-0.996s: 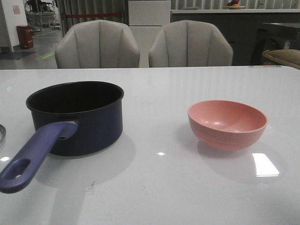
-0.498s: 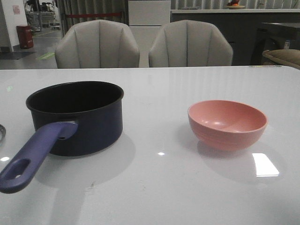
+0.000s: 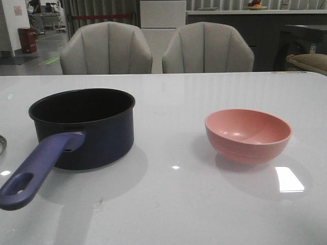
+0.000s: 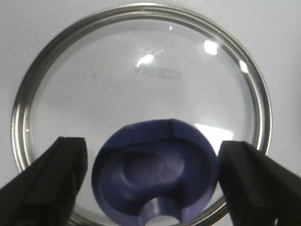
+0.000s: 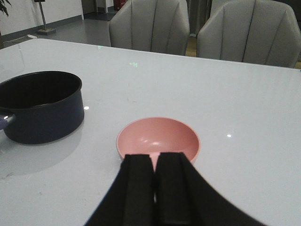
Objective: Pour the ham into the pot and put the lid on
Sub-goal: 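Lower the left gripper onto the lid knob on the table and grasp it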
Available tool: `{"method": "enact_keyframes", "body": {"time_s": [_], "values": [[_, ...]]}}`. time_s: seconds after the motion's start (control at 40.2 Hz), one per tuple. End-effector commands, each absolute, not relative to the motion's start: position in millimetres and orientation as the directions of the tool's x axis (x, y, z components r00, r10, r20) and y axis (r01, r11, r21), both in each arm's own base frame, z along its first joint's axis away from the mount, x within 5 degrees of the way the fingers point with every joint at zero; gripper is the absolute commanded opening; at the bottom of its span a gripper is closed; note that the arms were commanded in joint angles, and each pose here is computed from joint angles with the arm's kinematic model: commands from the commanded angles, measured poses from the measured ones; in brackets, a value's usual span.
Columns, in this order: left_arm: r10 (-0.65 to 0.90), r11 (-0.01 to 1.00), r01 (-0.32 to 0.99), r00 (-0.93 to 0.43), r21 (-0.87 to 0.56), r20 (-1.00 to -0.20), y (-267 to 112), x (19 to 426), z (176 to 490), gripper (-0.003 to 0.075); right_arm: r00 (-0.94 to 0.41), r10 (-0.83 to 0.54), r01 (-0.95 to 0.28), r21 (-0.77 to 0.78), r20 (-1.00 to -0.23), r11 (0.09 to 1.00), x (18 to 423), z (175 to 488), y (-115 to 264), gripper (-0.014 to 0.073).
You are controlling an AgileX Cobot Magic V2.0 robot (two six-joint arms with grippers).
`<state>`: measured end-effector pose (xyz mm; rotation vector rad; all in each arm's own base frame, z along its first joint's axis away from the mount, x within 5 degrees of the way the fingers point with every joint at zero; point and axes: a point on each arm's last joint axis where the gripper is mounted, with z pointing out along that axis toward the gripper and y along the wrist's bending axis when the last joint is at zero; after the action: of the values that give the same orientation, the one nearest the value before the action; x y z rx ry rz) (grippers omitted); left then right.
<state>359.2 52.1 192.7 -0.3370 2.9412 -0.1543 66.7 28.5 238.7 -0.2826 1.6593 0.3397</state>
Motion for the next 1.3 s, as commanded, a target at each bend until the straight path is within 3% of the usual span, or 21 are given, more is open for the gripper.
{"method": "enact_keyframes", "body": {"time_s": [0.0, 1.27], "values": [[-0.237, 0.969, -0.213, -0.945, -0.127, -0.226, 51.0, 362.6, 211.5, 0.0494, -0.009, 0.041, -0.362, 0.042, -0.999, 0.931, 67.8, 256.0, 26.6, 0.015], [-0.236, 0.969, -0.211, -0.945, -0.126, -0.227, 51.2, 363.3, 210.5, 0.0452, -0.009, 0.041, -0.362, 0.042, -0.999, 0.931, 67.8, 256.0, 26.6, 0.015]]}}
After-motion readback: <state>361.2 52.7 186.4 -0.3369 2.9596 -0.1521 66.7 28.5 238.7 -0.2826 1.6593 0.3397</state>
